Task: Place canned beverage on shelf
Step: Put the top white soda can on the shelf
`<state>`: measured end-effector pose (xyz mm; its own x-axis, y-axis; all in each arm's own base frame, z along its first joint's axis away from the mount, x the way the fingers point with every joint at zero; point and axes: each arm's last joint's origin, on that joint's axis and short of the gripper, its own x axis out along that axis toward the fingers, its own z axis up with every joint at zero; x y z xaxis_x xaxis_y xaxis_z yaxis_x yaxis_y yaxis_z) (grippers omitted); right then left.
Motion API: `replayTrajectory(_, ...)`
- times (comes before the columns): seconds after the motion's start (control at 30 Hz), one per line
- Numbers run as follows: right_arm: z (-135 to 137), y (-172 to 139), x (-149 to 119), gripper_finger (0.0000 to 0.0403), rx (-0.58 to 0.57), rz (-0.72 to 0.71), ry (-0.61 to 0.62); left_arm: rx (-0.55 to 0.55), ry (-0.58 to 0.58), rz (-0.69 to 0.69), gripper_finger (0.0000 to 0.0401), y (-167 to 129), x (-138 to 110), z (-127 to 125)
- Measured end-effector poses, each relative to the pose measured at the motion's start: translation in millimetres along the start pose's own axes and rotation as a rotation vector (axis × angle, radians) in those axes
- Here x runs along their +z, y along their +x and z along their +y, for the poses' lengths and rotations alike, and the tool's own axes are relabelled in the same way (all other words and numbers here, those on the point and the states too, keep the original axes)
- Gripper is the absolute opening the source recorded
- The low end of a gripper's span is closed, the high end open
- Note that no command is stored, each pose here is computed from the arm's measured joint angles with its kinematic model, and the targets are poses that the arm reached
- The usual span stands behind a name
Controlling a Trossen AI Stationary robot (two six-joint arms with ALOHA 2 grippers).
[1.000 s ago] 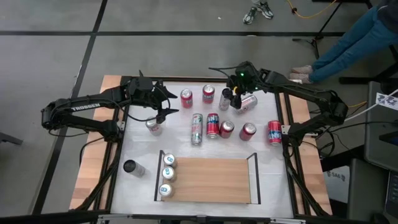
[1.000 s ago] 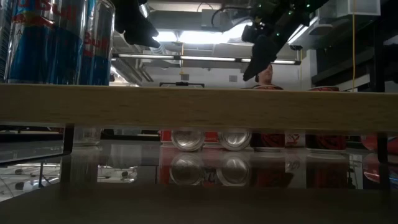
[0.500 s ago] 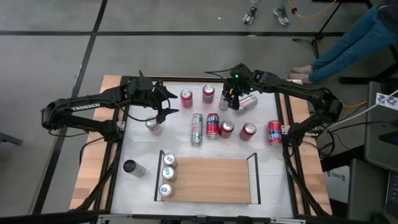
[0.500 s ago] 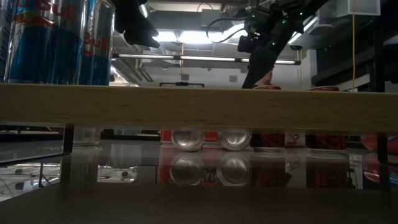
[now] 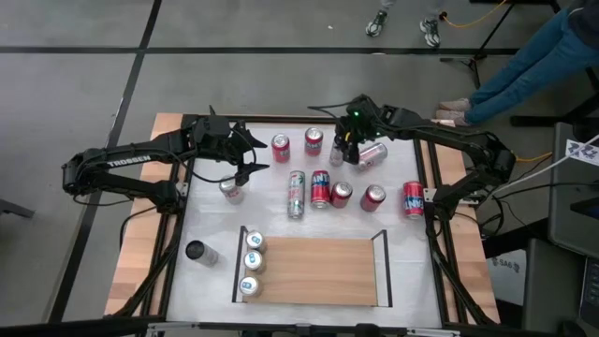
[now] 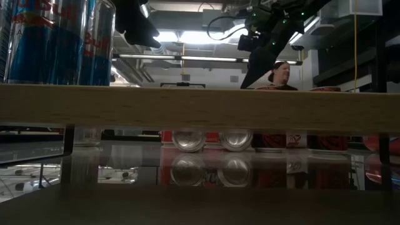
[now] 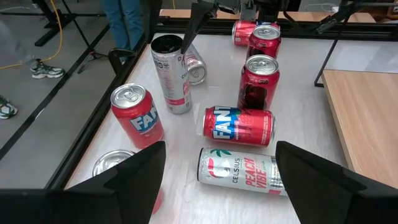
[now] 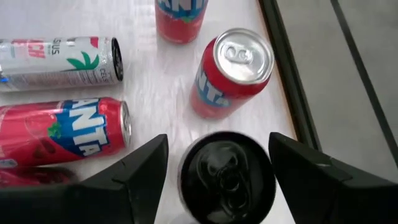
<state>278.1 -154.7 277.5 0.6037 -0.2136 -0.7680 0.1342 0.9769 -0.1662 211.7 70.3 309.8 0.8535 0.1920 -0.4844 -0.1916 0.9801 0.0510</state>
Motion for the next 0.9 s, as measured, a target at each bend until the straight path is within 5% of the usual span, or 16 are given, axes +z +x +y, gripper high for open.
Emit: replayTrajectory(0.9, -9.1, 4.0, -10.7, 0.0269, 0.025, 0.068, 0.012, 0.001, -0.001, 0.001, 0.0297, 0.0, -0.1, 0.0)
